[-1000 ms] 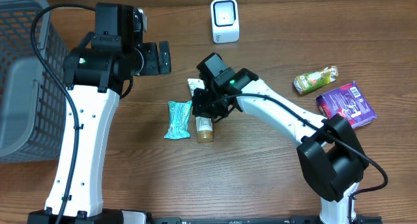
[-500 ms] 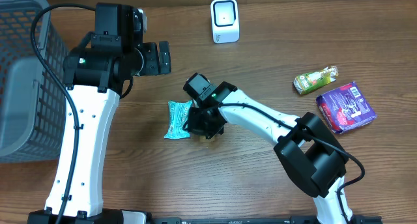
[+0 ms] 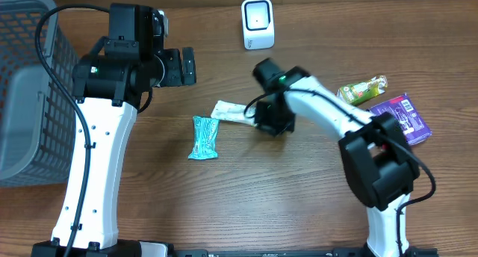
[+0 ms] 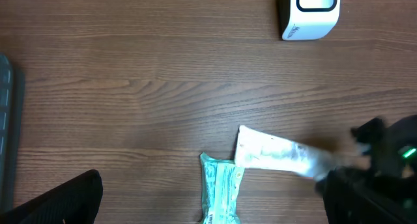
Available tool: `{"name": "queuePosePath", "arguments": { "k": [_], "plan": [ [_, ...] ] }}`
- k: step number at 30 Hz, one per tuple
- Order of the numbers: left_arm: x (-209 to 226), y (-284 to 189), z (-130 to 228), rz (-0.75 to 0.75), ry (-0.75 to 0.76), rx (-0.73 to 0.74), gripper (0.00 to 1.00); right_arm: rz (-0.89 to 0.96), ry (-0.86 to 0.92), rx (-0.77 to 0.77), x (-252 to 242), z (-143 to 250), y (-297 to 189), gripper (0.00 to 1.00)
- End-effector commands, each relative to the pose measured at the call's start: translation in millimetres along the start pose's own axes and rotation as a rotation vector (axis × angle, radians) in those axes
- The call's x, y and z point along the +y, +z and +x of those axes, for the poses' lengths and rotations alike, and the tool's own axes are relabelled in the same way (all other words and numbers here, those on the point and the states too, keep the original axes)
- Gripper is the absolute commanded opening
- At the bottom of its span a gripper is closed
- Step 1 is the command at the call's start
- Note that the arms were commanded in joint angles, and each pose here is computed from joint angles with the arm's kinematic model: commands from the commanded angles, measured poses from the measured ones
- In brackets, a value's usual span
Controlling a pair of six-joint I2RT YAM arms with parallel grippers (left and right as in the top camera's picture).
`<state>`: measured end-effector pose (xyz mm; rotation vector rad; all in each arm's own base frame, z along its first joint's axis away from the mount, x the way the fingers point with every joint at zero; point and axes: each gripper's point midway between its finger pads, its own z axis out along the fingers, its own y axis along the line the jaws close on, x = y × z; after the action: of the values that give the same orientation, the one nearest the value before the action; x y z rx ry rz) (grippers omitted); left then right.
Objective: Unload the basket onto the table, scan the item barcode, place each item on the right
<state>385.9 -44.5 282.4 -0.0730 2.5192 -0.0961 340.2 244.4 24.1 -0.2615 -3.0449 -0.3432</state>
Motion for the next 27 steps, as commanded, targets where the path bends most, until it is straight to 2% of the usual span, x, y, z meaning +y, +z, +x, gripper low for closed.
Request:
{"name": "queuePosePath", "arguments": {
  "k": [1, 5, 10, 13, 15, 17, 20, 22, 27],
  "plan": [
    [1, 5, 2, -0.008, 0.023, 0.013, 1.00, 0.027, -0.044, -0.135, -23, -48, -18, 0.29],
    [1, 5, 2, -0.008, 0.023, 0.013, 1.00, -0.002, -0.013, -0.263, -36, -91, -30, 0.41],
    [1, 5, 2, -0.008, 0.023, 0.013, 1.00, -0.102, 0.008, -0.327, -32, -118, -40, 0.51],
    [1, 5, 2, -0.008, 0.023, 0.013, 1.00, -0.209, -0.002, -0.270, -18, -111, -42, 0.56],
    [1, 5, 2, -0.008, 0.023, 0.013, 0.99, -0.300, -0.005, -0.202, -3, -99, -43, 0.66],
    [1, 5, 2, -0.008, 0.023, 0.012, 1.00, -0.380, -0.025, -0.144, 12, -88, -45, 0.81],
    [1, 5, 2, -0.008, 0.023, 0.013, 1.00, -0.399, 0.022, -0.097, 23, -76, -42, 0.92],
    [1, 5, 2, -0.008, 0.023, 0.013, 1.00, -0.397, 0.057, -0.080, 29, -70, -35, 0.96],
    [1, 5, 2, -0.008, 0.023, 0.013, 1.00, -0.313, 0.209, -0.068, 24, -63, -3, 0.94]
  ]
}}
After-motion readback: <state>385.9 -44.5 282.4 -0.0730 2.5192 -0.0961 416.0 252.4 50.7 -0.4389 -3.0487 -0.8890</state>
